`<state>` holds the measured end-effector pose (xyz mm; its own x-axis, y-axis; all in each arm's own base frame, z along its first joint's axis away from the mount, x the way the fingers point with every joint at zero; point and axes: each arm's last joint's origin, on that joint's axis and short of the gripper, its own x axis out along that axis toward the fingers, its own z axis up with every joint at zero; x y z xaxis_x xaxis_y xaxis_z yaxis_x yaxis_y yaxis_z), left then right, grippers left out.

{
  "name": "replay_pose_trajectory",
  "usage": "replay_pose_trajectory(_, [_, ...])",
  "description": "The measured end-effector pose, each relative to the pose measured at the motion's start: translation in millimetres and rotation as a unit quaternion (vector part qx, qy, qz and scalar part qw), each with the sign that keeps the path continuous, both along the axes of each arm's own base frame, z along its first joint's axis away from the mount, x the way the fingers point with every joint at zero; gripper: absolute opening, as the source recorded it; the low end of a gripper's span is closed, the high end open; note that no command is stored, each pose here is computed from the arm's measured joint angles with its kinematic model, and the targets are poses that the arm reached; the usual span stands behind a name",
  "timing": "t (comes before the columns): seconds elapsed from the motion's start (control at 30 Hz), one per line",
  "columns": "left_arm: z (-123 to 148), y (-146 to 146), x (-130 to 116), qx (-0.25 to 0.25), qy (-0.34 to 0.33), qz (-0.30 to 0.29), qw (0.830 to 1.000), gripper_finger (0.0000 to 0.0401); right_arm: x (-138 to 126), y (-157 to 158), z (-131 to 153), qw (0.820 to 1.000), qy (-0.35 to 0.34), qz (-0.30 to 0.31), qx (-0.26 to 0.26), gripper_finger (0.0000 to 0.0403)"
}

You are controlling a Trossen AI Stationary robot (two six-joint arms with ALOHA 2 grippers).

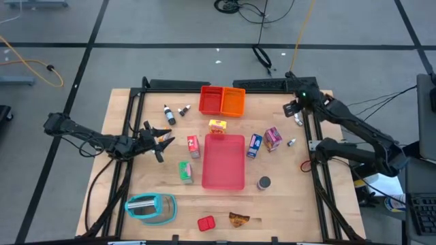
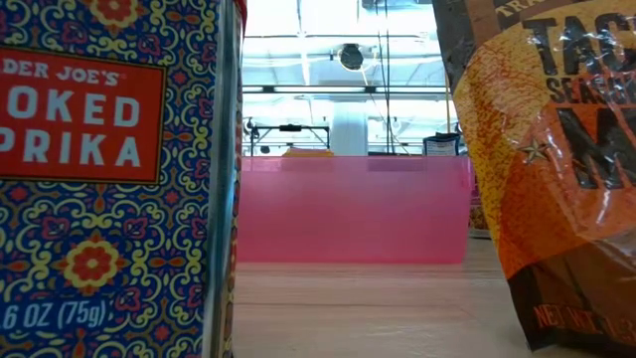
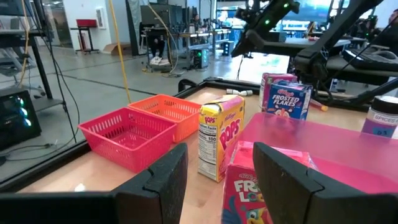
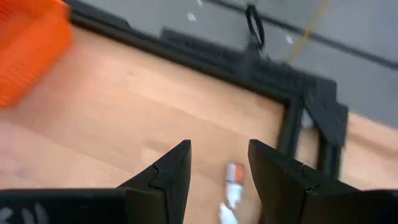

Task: Pick & Place Kitchen Items
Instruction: Put the small orange food coloring bottle into the orange basket

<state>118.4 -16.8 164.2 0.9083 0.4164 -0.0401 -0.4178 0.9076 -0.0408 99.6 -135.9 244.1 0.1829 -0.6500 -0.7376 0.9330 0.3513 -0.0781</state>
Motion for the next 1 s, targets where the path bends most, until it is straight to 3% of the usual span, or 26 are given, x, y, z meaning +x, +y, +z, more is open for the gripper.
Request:
replay_pose_trajectory(0.53, [0,0,0,0.001,0.0,0.0,1.0,0.0184,6,-10,-29,0.992,0.069,-0.009,0.102,0.0153])
replay_pose_trajectory(1.0, [0,0,0,0.001,0.0,0.0,1.0,0.0184,17,-25,-53,0.984,0.101,-0.043,0.138,0.0153])
